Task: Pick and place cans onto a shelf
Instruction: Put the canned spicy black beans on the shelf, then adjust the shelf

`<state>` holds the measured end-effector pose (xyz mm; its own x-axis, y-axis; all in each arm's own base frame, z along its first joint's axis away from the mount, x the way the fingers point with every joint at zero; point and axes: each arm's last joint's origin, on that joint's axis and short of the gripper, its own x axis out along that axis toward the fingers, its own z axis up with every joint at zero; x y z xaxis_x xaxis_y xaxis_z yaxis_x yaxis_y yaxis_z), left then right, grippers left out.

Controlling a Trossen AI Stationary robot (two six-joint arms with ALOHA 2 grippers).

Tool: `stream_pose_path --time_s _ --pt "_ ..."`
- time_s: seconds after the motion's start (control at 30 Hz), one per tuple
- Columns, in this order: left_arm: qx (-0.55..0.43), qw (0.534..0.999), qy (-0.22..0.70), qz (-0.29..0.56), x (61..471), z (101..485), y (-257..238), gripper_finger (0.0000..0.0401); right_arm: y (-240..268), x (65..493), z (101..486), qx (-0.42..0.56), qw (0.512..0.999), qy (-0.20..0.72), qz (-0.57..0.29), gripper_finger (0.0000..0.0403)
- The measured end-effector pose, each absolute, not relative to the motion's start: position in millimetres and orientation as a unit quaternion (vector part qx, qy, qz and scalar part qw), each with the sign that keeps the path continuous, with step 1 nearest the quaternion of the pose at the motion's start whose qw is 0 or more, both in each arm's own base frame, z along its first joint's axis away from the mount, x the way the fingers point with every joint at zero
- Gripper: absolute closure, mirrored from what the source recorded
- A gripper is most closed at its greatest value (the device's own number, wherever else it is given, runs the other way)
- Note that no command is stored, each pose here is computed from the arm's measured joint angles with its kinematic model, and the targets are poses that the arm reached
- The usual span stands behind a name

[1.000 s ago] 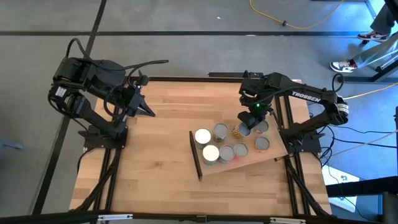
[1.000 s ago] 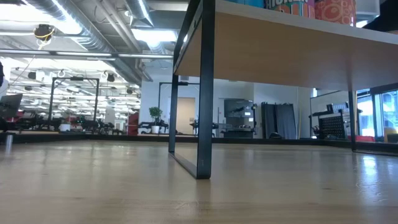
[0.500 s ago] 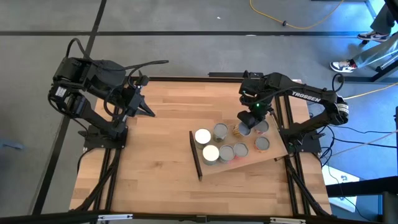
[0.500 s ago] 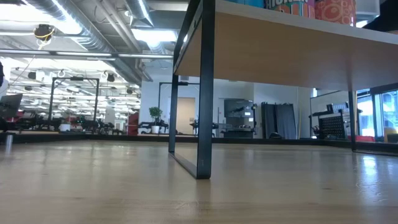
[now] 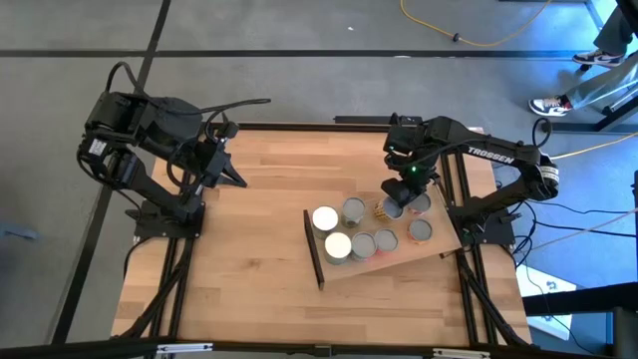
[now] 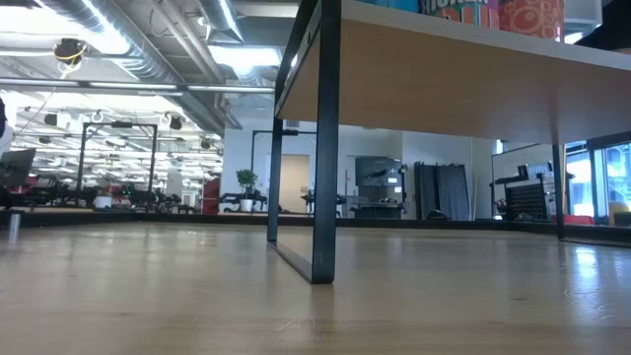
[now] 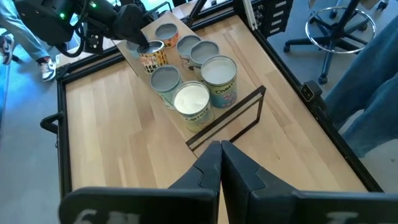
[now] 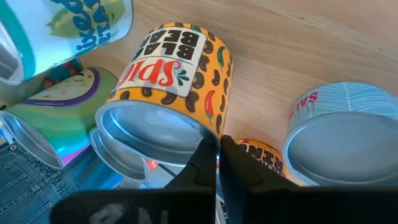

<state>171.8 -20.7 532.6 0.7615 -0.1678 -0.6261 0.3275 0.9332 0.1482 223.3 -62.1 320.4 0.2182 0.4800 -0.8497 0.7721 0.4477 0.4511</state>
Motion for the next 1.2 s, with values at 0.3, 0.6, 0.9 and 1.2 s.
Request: stream_pose_path --time_s 0.3,0.6,0.9,1.2 --pt "0.125 0.930 0.319 -0.133 172 533 -21 0.0401 -63 223 320 0.503 0.594 0.613 -0.135 0.0345" --pt "0.126 0.930 0.318 -0.133 172 533 -21 0.0401 -61 224 321 0.520 0.586 0.612 -0.105 0.0330" --pt "0.126 0.930 0.318 -0.133 172 533 -21 0.0401 -59 224 359 0.514 0.633 0.579 -0.023 0.0332" --pt "0.140 0.931 0.332 -0.049 173 531 -15 0.0401 -73 213 382 0.314 0.719 0.566 -0.254 0.0372"
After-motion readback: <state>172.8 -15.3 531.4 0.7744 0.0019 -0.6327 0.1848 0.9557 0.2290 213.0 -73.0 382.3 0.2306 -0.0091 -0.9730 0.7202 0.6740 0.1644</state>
